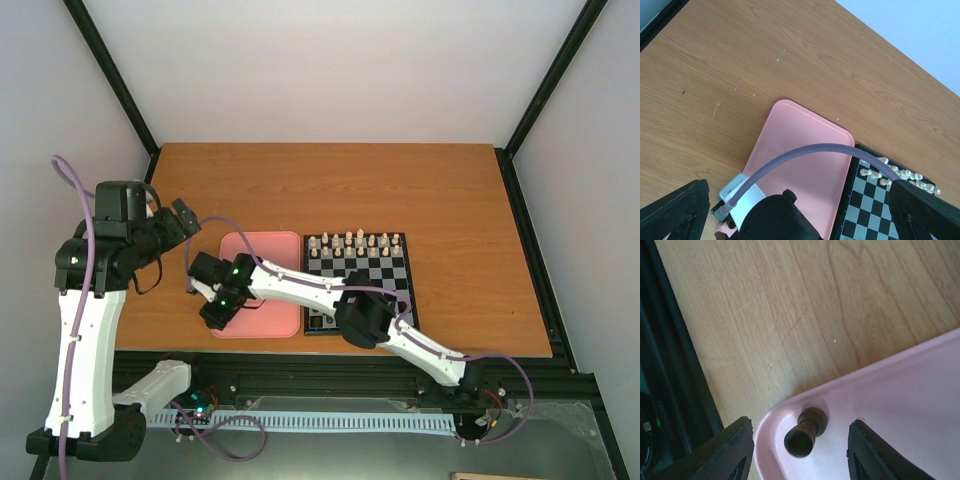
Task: Set up the chess pieces on the board
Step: Pick up the chess piece from the storage box.
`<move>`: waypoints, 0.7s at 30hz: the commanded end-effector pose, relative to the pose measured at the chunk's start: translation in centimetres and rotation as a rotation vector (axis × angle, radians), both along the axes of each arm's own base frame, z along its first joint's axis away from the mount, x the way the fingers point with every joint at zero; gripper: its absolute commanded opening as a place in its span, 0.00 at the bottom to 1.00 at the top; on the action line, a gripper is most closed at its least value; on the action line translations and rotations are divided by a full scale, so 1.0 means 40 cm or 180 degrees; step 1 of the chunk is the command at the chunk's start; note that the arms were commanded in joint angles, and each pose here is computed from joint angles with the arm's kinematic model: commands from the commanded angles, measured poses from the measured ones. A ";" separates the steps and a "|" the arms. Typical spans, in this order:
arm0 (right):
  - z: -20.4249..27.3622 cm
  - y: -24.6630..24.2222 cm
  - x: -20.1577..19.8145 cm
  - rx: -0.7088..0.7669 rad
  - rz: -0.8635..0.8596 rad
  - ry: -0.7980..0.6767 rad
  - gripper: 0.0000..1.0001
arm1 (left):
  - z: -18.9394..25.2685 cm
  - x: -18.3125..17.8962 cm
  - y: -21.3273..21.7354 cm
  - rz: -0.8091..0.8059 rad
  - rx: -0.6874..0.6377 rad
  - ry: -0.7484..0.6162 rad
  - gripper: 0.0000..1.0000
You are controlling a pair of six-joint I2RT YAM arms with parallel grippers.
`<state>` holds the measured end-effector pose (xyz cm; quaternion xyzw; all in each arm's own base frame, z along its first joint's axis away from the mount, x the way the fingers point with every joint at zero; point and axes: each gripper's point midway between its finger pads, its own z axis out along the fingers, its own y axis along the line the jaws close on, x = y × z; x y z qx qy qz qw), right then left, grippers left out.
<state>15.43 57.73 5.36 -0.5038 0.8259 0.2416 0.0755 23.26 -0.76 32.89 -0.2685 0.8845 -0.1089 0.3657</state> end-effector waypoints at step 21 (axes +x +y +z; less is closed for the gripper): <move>0.028 -0.013 0.062 -0.0054 -0.0186 -0.0274 0.06 | 0.012 -0.015 -0.001 -0.0035 -0.0003 -0.0018 1.00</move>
